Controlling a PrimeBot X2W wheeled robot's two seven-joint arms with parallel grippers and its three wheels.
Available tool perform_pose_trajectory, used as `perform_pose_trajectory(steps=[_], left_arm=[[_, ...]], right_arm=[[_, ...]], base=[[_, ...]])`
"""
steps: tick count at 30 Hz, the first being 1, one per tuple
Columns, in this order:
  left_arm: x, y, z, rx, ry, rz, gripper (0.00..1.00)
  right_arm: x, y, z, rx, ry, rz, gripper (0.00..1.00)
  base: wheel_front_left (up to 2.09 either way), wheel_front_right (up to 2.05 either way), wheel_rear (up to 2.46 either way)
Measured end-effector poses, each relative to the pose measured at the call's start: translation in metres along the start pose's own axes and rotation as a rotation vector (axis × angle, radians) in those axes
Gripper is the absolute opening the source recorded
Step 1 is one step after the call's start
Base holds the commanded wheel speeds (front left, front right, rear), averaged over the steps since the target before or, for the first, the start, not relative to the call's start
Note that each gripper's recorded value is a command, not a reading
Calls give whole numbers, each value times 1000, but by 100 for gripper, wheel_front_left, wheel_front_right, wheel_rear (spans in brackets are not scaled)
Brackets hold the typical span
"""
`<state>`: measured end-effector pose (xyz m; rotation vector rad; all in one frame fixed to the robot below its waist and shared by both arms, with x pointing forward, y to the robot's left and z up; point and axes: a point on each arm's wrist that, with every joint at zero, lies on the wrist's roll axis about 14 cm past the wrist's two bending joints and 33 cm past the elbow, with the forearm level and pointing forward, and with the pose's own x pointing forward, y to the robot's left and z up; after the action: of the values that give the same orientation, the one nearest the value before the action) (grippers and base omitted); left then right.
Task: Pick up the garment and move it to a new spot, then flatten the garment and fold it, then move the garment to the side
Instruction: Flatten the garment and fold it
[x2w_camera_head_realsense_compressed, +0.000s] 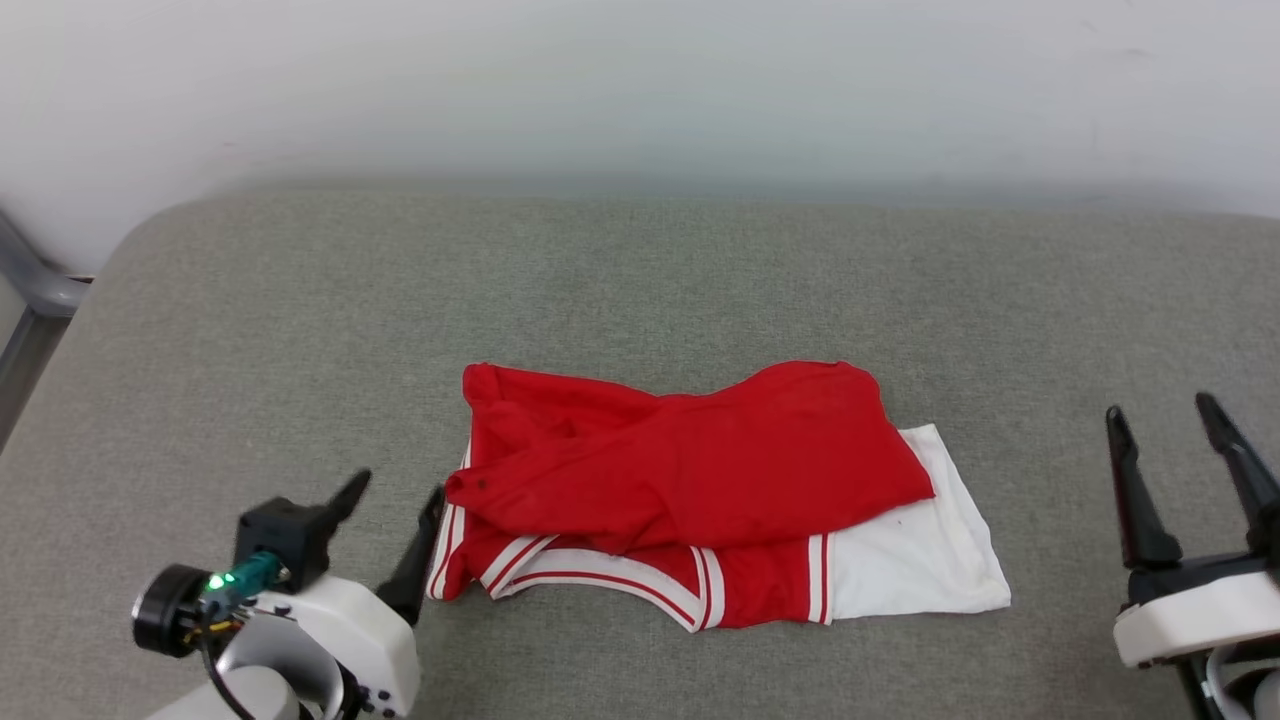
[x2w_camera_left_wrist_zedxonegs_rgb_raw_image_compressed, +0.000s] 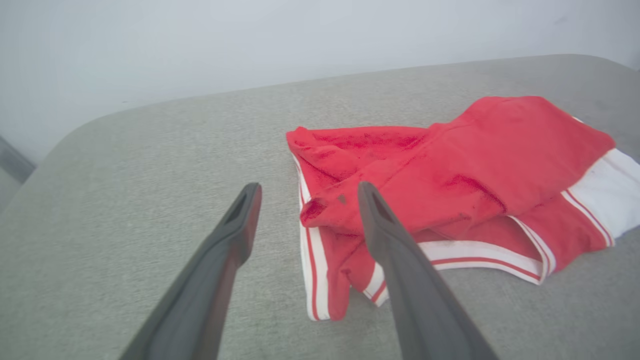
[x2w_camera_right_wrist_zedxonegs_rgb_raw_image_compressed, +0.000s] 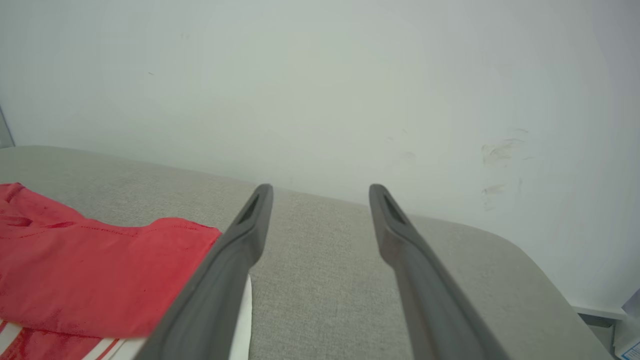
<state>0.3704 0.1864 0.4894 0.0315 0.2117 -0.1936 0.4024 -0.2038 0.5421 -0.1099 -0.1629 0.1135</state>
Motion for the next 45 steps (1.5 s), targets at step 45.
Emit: perform_pose_trajectory(steps=[45], left_arm=[[-6,43,6,32,-240,406,100]], right_arm=[[-24,76,-175,-80,1171,567,82]], base=[[0,0,0]])
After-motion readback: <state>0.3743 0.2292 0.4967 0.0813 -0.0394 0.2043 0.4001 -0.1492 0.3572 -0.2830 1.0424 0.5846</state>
